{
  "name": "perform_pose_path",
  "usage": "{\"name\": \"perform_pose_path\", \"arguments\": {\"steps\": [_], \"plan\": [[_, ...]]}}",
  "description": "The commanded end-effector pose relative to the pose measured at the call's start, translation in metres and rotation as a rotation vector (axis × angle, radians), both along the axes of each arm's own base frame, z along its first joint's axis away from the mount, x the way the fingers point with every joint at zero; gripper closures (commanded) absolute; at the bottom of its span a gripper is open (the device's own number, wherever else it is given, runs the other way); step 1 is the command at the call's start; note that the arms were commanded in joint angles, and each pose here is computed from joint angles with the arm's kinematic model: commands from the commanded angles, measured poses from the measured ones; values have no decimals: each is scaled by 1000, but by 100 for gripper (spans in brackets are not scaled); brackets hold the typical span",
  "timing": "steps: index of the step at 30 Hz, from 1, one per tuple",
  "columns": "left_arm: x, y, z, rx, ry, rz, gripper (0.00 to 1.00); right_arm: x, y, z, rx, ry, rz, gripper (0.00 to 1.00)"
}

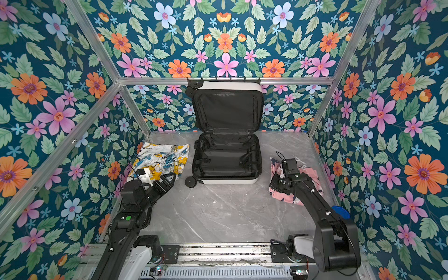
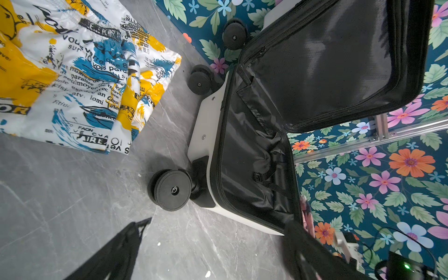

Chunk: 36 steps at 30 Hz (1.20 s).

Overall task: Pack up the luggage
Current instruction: 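Grasp the pink shorts with the right gripper and drag them toward the robot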

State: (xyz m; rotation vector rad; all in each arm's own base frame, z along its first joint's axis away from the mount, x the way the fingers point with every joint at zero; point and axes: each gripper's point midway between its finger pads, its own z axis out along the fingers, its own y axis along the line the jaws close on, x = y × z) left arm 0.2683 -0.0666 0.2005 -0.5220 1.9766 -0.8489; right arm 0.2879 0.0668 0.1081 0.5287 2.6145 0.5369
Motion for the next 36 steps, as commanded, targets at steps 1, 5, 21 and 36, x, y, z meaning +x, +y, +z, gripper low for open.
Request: {"name": "perform_pose_path", "arguments": {"steps": [1, 5, 21, 36], "plan": [[1, -2, 4, 15, -16, -22, 5, -4, 15, 24, 74, -99, 51, 100], [2, -3, 2, 21, -5, -28, 5, -19, 41, 45, 136, -183, 166, 100], [-6, -10, -49, 22, 157, -83, 1, -88, 196, 28, 162, -143, 574, 100], [-24, -31, -82, -59, 238, -196, 1, -147, 309, 4, 146, -34, 998, 100]]}}
